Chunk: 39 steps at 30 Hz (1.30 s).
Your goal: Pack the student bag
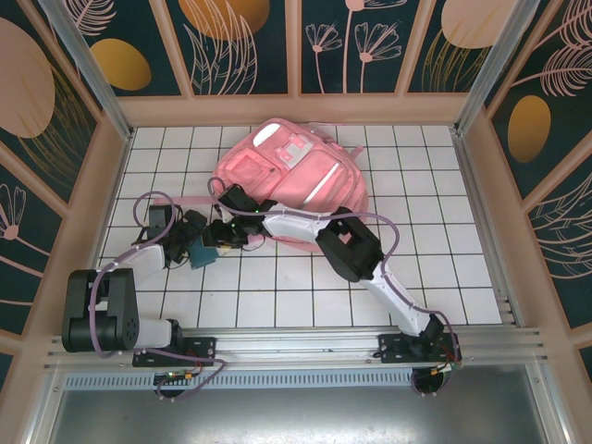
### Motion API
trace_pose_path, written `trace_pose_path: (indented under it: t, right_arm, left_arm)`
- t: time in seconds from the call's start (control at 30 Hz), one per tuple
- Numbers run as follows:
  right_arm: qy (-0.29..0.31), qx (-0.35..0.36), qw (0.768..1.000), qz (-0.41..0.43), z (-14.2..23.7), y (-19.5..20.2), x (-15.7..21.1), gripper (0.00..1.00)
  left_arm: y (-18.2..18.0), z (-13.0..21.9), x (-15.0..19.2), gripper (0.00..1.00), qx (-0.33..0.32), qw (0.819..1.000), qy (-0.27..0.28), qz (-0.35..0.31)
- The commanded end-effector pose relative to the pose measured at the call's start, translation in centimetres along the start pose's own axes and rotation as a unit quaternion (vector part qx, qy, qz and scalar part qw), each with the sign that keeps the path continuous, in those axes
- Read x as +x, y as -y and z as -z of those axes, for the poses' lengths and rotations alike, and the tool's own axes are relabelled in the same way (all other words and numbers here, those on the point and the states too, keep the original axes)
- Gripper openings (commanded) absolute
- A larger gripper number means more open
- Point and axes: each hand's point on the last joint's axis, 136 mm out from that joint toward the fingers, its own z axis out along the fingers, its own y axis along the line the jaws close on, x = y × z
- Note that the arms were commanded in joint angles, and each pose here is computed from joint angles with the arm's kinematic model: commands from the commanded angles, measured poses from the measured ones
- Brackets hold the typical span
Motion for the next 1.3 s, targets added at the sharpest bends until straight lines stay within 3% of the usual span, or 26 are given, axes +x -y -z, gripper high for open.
trace_pose_path:
  t: [0.0, 0.37, 0.43, 0.57, 0.73, 0.87, 1.0, 1.17, 1.27]
  right_arm:
    - [-0.047, -0.023, 0.999, 0.003, -1.6, 0.5, 1.7, 0.5]
    - [-0.059, -0.114, 0.992, -0.02, -2.5, -3.1, 0.6, 0.46]
    - [-0.056, -0.118, 0.991, -0.022, -2.5, -3.3, 0.5, 0.42]
    - [-0.049, -0.109, 0.992, -0.024, -2.2, -3.1, 0.3, 0.23]
    - [-0.027, -0.082, 0.996, 0.002, 0.4, -3.2, 0.4, 0.09]
    - [0.004, -0.063, 0.997, 0.033, 4.6, -4.3, 1.1, 0.05]
    - [0.082, -0.046, 0.995, 0.033, 11.0, -3.8, 2.1, 0.02]
    - [0.204, 0.023, 0.979, 0.003, 21.2, -0.4, 2.2, 0.01]
    - [0.311, 0.094, 0.945, -0.044, 30.0, 3.4, 2.1, 0.01]
  left_arm:
    - [1.2, -1.6, 7.8, 0.96, 0.062, 0.985, -0.163, 0.01]
    - [2.1, -1.5, 8.8, 0.95, 0.079, 0.981, -0.173, 0.025]
    - [2.2, -1.4, 8.8, 0.94, 0.081, 0.981, -0.172, 0.029]
    - [2.6, -1.1, 8.5, 0.94, 0.083, 0.982, -0.169, 0.023]
    - [4.2, 0.4, 5.7, 0.95, 0.057, 0.99, -0.125, -0.042]
    - [7.3, 4.0, 1.4, 0.95, 0.06, 0.992, -0.038, -0.103]
    - [11.8, 7.4, -0.5, 0.93, 0.091, 0.983, -0.004, -0.159]
    - [18.3, 9.8, 0.6, 0.94, 0.098, 0.955, 0.024, -0.28]
    - [22.0, 9.6, 3.8, 0.95, 0.09, 0.927, 0.02, -0.363]
